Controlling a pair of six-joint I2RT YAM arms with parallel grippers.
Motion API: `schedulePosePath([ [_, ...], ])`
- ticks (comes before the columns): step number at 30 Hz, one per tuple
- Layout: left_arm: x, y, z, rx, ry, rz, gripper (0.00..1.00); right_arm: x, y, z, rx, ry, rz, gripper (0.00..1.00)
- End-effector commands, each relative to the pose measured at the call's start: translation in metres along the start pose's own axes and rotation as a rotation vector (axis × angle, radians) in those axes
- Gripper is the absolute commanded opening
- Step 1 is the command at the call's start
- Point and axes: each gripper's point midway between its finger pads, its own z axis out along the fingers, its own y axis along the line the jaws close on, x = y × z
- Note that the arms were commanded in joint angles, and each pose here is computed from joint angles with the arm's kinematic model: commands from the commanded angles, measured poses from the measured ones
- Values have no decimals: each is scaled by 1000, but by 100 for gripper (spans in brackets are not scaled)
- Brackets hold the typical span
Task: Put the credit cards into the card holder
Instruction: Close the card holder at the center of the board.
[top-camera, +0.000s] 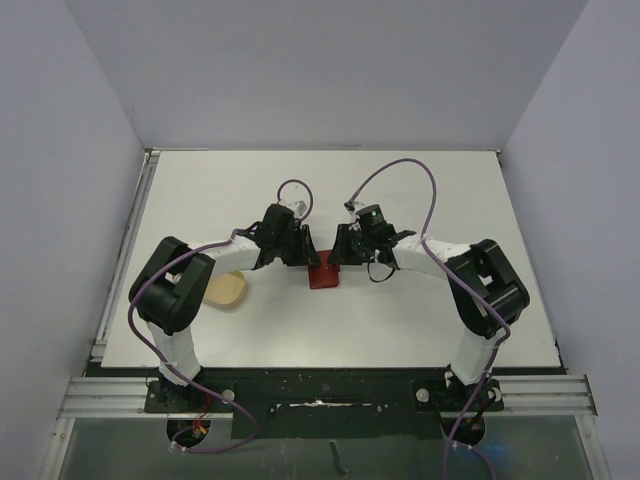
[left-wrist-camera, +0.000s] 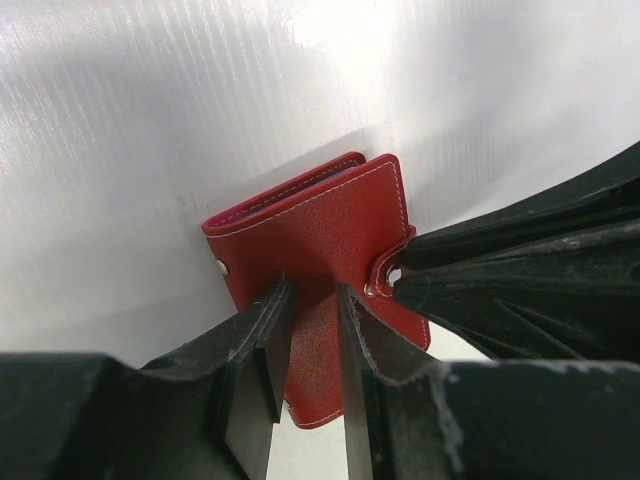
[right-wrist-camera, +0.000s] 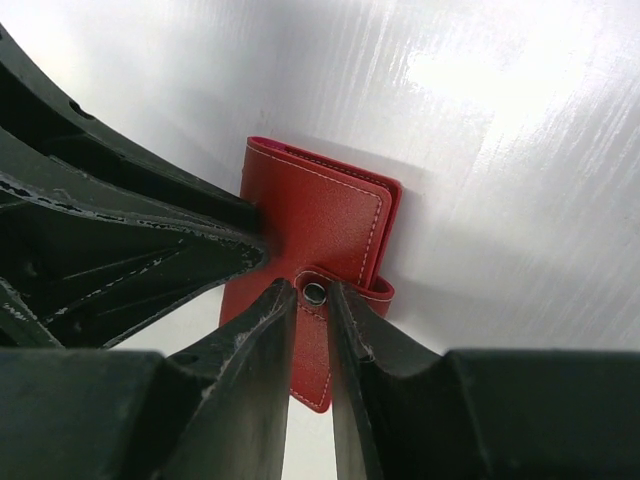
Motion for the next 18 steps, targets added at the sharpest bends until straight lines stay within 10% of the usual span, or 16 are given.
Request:
schedulePosePath([
  [1,9,16,2,-81,19,9,24,-8,16,4,-46,-24,-25,21],
  [18,9,18,3,-88,22,8,24,2,17,9,-26,6,-44,20],
])
